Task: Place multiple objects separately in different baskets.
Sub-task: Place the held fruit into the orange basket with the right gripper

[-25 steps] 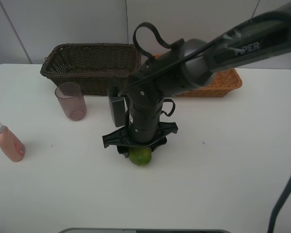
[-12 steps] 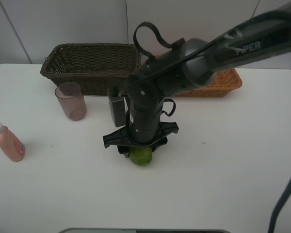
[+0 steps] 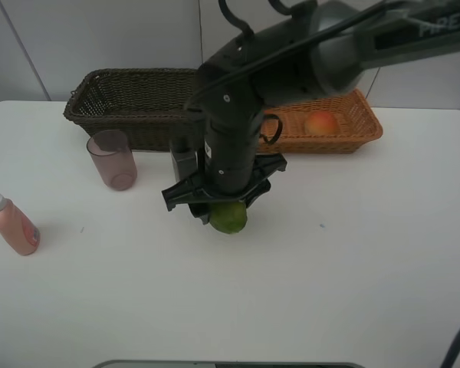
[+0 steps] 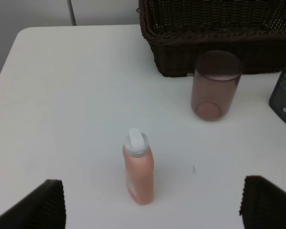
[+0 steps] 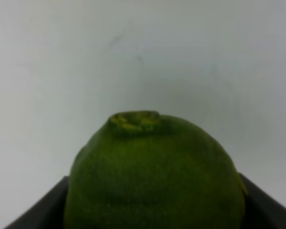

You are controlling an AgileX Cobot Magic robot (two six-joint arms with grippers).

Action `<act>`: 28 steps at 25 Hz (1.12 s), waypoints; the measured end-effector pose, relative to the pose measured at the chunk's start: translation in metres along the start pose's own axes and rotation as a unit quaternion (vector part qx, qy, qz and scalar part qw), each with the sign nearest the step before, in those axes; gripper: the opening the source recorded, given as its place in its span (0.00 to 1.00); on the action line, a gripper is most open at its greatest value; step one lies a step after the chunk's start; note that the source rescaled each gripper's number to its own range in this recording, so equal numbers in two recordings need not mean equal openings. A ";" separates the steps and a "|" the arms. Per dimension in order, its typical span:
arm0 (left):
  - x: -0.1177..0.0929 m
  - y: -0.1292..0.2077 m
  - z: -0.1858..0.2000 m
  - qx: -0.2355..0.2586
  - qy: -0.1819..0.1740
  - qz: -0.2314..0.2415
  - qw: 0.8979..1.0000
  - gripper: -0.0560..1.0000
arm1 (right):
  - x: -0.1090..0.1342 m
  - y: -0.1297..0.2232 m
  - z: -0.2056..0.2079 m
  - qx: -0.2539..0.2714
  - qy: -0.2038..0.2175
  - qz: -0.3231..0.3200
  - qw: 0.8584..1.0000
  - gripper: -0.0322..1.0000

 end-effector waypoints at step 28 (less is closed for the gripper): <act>0.000 0.000 0.000 0.000 0.000 0.000 1.000 0.94 | -0.143 -0.110 0.019 -0.132 0.001 -0.056 0.990 0.09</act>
Point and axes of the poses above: a point on each arm's last joint axis where the gripper is mounted, z pointing back along that axis away from the gripper, x along the wrist's bending axis when the last joint is at zero, y = z × x, the point moved 3 cm from there along -z, pointing out along that axis toward the gripper, and after that the axes turned 7 degrees about -z, right-handed, at the moved point
